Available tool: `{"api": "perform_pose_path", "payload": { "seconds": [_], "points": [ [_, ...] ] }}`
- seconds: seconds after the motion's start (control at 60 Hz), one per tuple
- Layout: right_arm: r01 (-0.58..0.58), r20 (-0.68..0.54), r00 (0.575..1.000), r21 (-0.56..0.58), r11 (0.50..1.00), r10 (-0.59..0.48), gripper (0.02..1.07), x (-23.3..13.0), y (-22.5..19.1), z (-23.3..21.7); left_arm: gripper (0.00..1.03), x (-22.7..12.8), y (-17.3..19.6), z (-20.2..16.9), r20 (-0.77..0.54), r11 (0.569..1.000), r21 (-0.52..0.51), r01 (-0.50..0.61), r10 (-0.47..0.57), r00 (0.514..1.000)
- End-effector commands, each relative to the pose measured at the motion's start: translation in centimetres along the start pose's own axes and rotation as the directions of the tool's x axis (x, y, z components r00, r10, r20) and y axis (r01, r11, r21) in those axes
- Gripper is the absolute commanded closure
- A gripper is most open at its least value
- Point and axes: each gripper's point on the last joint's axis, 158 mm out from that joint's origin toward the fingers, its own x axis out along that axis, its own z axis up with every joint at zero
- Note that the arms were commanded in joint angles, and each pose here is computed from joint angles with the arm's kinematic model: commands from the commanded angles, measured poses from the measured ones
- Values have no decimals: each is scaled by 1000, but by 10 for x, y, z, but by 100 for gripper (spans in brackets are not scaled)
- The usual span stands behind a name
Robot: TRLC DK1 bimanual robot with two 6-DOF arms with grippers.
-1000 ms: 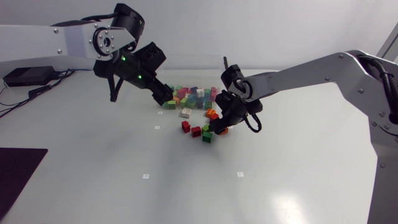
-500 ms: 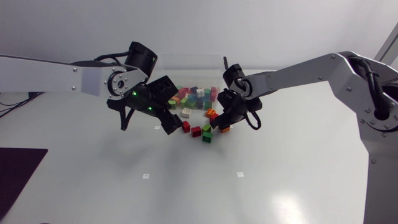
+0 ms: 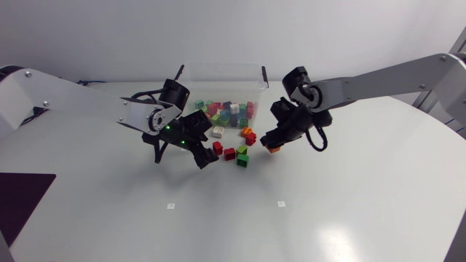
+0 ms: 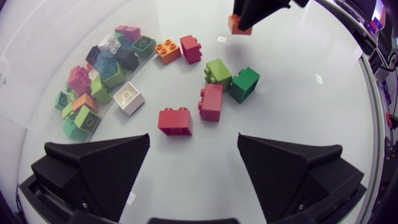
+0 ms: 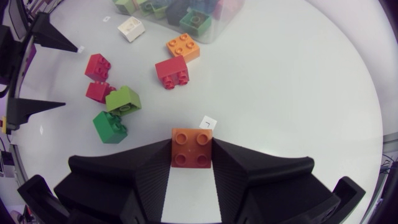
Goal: Place the duplo bricks in the container
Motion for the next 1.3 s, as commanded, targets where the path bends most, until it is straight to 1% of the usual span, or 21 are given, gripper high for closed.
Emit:
{"api": "perform_pose_path", "payload": {
  "seconds": [0.0,0.1,0.25,0.417,0.533,0.617,0.65,0.733,0.767,0.867,0.917,0.95,0.983,1.017,1.05,1.067,1.083,1.117,1.183,1.283],
  "points": [
    [-7,43,999,3,1000,7,79,-24,-6,-1,5,9,13,-1,14,999,32,1,-2,1000],
    [-30,80,996,11,999,29,79,-40,-9,-1,5,14,22,-2,26,999,38,6,-7,1000],
    [-36,139,990,36,999,30,79,-63,-21,1,5,24,30,2,37,999,46,9,-10,999],
    [-35,186,982,53,998,25,79,-84,-36,7,5,35,22,5,33,998,55,31,-33,999],
    [-40,213,977,57,998,27,79,-96,-40,11,6,39,23,8,36,998,57,31,-33,999],
    [-46,232,972,57,997,31,79,-105,-42,14,8,42,22,11,39,998,62,33,-36,999],
    [-46,238,971,57,997,31,79,-107,-43,15,12,44,20,11,35,997,63,38,-40,999],
    [-48,254,967,59,997,31,79,-114,-46,19,16,48,17,11,28,997,62,48,-50,998],
    [-51,265,964,60,997,34,79,-120,-47,22,23,50,17,10,21,997,57,54,-55,998],
    [-51,285,958,58,997,32,79,-132,-48,28,36,55,18,7,9,997,47,63,-64,998],
    [-51,296,955,58,997,32,79,-139,-49,32,45,58,16,4,-3,996,40,73,-73,997],
    [-52,304,952,56,997,33,79,-143,-49,35,48,58,15,3,-7,996,38,77,-77,997],
    [-51,322,946,55,997,31,79,-152,-51,42,58,58,14,1,-15,996,36,83,-83,996],
    [-50,332,943,54,997,30,79,-157,-51,46,65,57,13,0,-17,996,34,85,-85,996],
    [-50,339,940,52,997,29,79,-162,-52,50,72,57,12,-2,-22,996,31,88,-87,996],
    [-50,345,938,52,997,29,79,-164,-52,52,72,57,12,-2,-22,996,31,88,-87,996],
    [-48,354,935,53,997,26,79,-167,-52,56,77,56,11,-3,-27,995,28,92,-92,995],
    [-49,367,930,54,997,26,79,-172,-52,61,81,55,10,-5,-33,995,28,96,-95,995],
    [-51,390,920,49,998,28,79,-181,-49,72,82,54,7,-9,-42,994,28,104,-102,994],
    [-61,415,909,51,997,35,79,-185,-45,86,82,48,4,-11,-44,994,27,105,-103,994]
  ]
}}
